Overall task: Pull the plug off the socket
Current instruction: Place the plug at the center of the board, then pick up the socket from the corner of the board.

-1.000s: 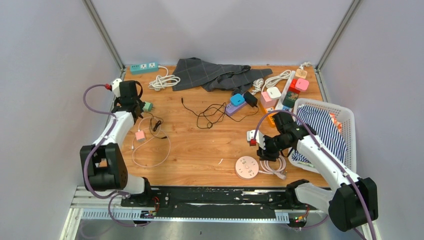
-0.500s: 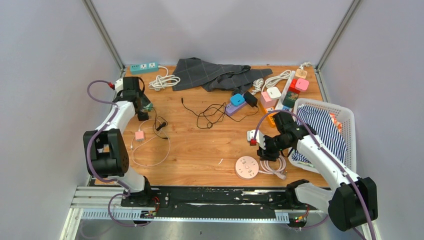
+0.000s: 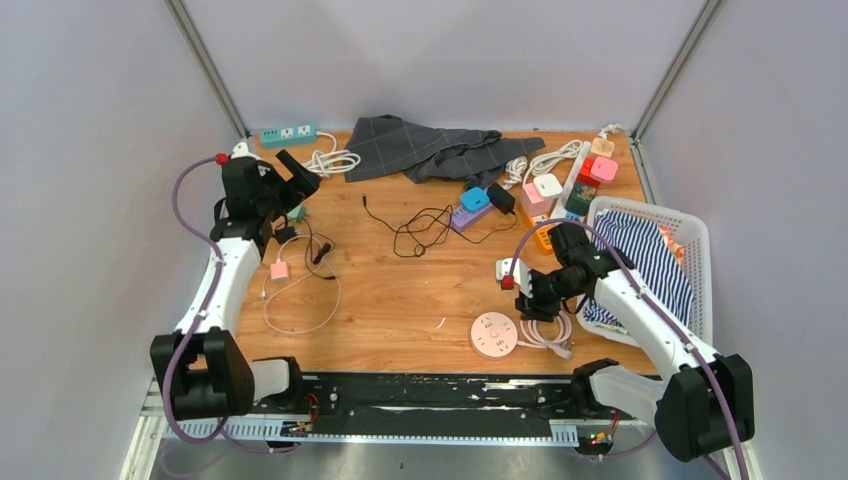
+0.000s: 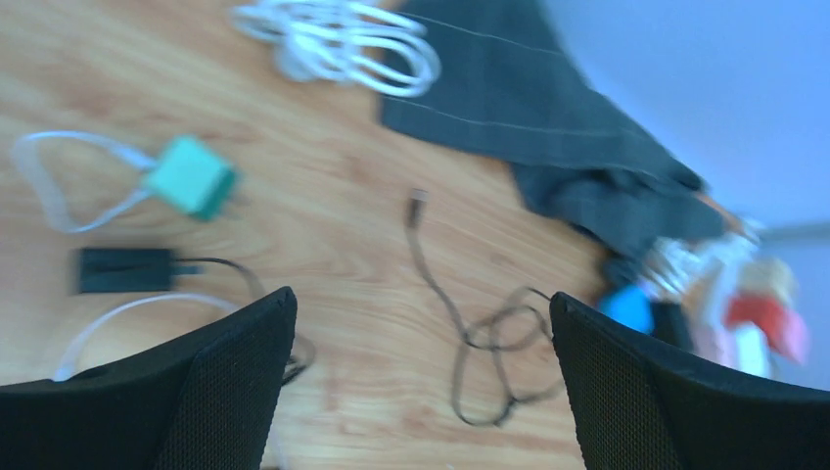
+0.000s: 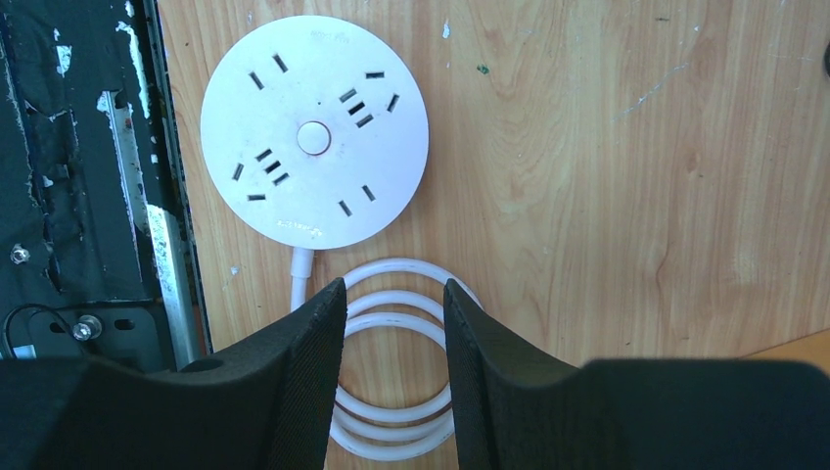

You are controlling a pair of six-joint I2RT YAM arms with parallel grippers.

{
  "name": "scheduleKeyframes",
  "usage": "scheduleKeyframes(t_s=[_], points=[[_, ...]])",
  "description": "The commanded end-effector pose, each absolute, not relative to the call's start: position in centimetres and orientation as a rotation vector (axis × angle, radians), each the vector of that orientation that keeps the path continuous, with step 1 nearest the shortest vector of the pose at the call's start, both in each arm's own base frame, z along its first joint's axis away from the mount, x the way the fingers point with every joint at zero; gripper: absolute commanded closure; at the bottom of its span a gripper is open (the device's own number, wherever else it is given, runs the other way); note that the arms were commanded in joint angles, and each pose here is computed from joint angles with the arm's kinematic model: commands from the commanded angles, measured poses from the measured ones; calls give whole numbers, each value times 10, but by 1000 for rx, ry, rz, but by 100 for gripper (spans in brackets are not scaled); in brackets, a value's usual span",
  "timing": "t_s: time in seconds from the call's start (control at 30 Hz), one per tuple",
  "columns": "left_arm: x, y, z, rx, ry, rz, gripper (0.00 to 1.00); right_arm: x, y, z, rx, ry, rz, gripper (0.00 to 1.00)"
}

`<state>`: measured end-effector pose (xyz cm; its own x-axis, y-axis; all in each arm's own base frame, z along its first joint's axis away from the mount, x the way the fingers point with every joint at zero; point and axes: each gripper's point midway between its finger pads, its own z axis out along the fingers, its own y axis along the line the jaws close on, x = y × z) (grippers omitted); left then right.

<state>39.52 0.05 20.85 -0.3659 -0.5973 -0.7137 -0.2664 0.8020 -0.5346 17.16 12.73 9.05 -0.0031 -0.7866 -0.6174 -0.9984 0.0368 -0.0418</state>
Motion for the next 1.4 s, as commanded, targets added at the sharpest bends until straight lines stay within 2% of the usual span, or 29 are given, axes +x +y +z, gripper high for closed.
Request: scheduleKeyframes(t_s=[0.0,0.27,0.57,0.7,0.97,1.17,1.37], points=[[383,-69,256,-296,1877,-822,0,166,124,88,-1771,1862,617,57],[304,-181,293,286,1825,-1146,0,157,125,83,-1819,1813,654,57],[197,-247,310,691,1591,-1143,0,162,119,91,-1793,1788,626,57],[150,-271,297,823,1502,-1144,0,164,117,95,-1747,1778,621,57],[94,-311,281,833,1390,-1335,0,168,111,94,-1715,1825,613,57],[65,-353,245,1035,1384,-1228,0,176,106,101,-1626,1862,593,57],[20,-398,205,1426,1185,-1072,0,180,104,104,-1579,1896,581,57]])
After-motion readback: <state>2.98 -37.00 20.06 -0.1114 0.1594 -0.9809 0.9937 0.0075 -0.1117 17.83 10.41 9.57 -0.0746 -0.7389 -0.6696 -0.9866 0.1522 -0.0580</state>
